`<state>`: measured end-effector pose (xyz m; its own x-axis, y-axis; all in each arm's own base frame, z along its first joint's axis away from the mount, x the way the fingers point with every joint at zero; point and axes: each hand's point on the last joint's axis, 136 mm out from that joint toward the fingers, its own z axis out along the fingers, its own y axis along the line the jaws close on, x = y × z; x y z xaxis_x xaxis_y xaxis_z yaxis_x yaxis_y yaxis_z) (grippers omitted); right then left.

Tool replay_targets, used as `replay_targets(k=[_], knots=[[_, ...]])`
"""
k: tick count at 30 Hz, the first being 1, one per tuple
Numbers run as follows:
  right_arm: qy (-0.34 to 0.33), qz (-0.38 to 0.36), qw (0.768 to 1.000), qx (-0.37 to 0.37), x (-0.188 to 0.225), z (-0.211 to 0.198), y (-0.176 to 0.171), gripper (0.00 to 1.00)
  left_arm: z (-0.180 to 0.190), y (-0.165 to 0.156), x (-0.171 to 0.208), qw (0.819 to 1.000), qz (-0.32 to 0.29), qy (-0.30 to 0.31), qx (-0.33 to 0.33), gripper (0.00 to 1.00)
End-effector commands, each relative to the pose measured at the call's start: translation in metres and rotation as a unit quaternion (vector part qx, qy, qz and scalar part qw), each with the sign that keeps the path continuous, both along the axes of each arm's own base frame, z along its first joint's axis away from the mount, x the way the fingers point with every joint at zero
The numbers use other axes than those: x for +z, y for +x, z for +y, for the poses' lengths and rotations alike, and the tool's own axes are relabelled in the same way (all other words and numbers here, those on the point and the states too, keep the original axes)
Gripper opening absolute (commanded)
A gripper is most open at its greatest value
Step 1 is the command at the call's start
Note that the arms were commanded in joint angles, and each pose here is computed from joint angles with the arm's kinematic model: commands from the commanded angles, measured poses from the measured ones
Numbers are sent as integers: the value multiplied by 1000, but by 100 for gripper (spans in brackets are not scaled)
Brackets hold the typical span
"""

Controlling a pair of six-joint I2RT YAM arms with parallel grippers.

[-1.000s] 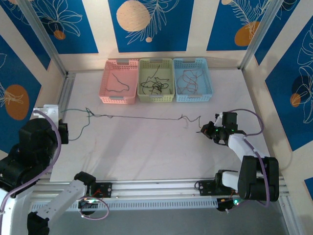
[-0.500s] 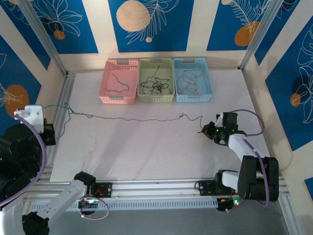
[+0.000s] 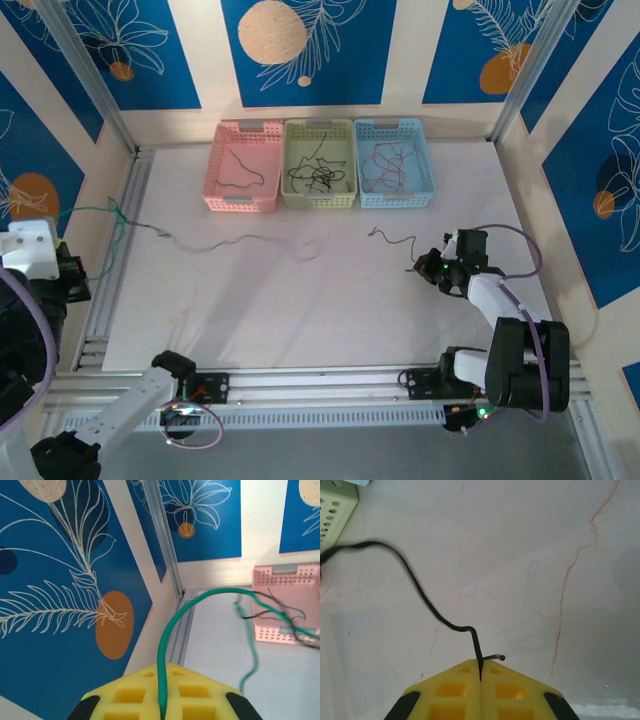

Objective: Untangle the cables

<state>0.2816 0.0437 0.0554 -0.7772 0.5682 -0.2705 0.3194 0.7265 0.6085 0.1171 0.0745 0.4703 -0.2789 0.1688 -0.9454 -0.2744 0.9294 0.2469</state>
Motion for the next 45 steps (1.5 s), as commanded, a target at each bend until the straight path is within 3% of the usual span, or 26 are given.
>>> replay_targets(k=[1,6,10,15,20,26,31,38,45], knots=[[4,6,1000,-8,-3,-2,-2,0,-3,0,-5,1000,6,-7,-10,0],[9,3,1000,-12,-2,-4,-2,0,-8,3,-11,1000,6,-19,-22,0],[22,-29,999,6,12,6,1,0,-40,20,-35,994,41,-57,-87,0],[12,-85,995,41,57,23,7,0,-80,40,-65,978,70,-113,-158,0],[-6,-124,989,78,106,45,26,0,-108,53,-61,964,67,-149,-211,0],[-25,-142,983,113,145,80,69,0,-138,77,-61,950,79,-158,-258,0],[-49,-131,981,135,156,108,108,0,-148,89,-92,946,111,-158,-261,0],[-58,-105,984,130,144,137,182,0,-162,89,-160,927,187,-179,-272,0],[-55,-55,991,111,102,161,242,0,-168,86,-180,917,211,-193,-277,0]])
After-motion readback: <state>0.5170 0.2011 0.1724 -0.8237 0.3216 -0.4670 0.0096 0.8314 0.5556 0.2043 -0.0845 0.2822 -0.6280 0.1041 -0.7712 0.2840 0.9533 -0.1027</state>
